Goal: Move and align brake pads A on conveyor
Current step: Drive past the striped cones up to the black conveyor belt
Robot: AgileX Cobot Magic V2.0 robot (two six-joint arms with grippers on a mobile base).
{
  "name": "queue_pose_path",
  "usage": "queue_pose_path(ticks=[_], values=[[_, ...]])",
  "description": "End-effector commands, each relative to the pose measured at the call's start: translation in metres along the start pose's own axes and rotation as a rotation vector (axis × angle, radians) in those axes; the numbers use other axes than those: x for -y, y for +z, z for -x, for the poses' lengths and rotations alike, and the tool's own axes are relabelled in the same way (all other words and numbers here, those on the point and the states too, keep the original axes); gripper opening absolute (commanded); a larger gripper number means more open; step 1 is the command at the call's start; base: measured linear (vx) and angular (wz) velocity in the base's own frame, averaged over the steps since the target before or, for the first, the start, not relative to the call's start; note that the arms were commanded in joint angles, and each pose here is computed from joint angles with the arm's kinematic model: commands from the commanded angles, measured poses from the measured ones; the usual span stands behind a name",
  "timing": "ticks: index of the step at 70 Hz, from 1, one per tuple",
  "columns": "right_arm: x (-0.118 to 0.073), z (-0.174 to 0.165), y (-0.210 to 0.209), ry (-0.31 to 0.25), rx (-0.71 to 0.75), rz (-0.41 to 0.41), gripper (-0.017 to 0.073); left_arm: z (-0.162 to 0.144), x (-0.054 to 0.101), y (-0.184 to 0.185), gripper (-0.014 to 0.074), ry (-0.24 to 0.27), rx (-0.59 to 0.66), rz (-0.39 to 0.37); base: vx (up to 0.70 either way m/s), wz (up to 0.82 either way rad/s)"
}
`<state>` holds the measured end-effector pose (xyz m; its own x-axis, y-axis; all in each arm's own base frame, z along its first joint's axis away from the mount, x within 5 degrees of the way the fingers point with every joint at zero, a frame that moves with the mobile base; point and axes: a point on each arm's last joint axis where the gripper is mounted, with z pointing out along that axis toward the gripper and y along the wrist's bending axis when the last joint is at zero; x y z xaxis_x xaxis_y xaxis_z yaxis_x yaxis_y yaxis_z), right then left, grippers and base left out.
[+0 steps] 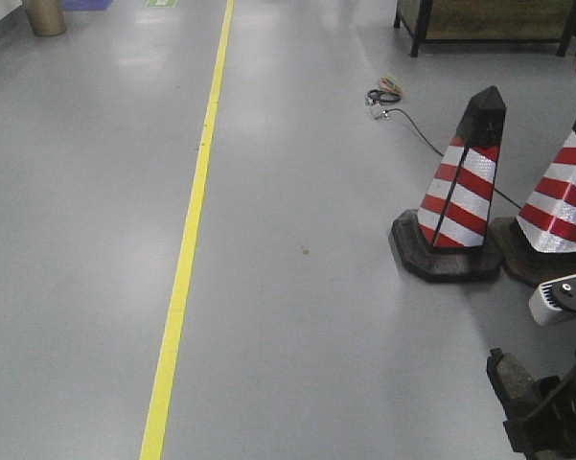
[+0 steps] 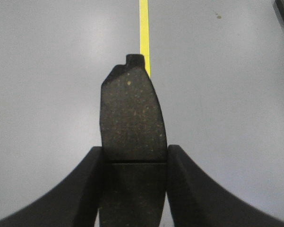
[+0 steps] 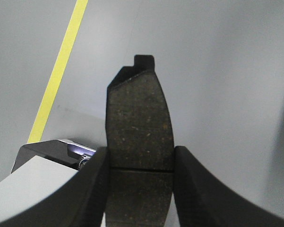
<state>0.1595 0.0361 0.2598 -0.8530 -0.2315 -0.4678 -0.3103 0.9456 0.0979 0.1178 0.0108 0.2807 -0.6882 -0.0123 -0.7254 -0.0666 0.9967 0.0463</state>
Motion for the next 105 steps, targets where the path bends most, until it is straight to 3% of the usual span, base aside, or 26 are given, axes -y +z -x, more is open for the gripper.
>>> queue_pose_path(ticks=[1, 68, 105], values=[[-0.0008, 0.0096, -0.0092, -0.008, 0.084, -0.007, 0.0, 0.0141, 0.0, -0.0059, 0.012, -0.001, 0.103, -0.002, 0.59, -0.03], [-0.0008, 0.0096, -0.0092, -0.008, 0.084, -0.007, 0.0, 0.0141, 0.0, -0.0059, 0.012, -0.001, 0.103, -0.002, 0.55, -0.15], [-0.0008, 0.0096, -0.0092, -0.008, 0.084, -0.007, 0.0, 0.0141, 0.0, -0.0059, 0.012, -0.001, 0.103, -0.002, 0.46, -0.4]])
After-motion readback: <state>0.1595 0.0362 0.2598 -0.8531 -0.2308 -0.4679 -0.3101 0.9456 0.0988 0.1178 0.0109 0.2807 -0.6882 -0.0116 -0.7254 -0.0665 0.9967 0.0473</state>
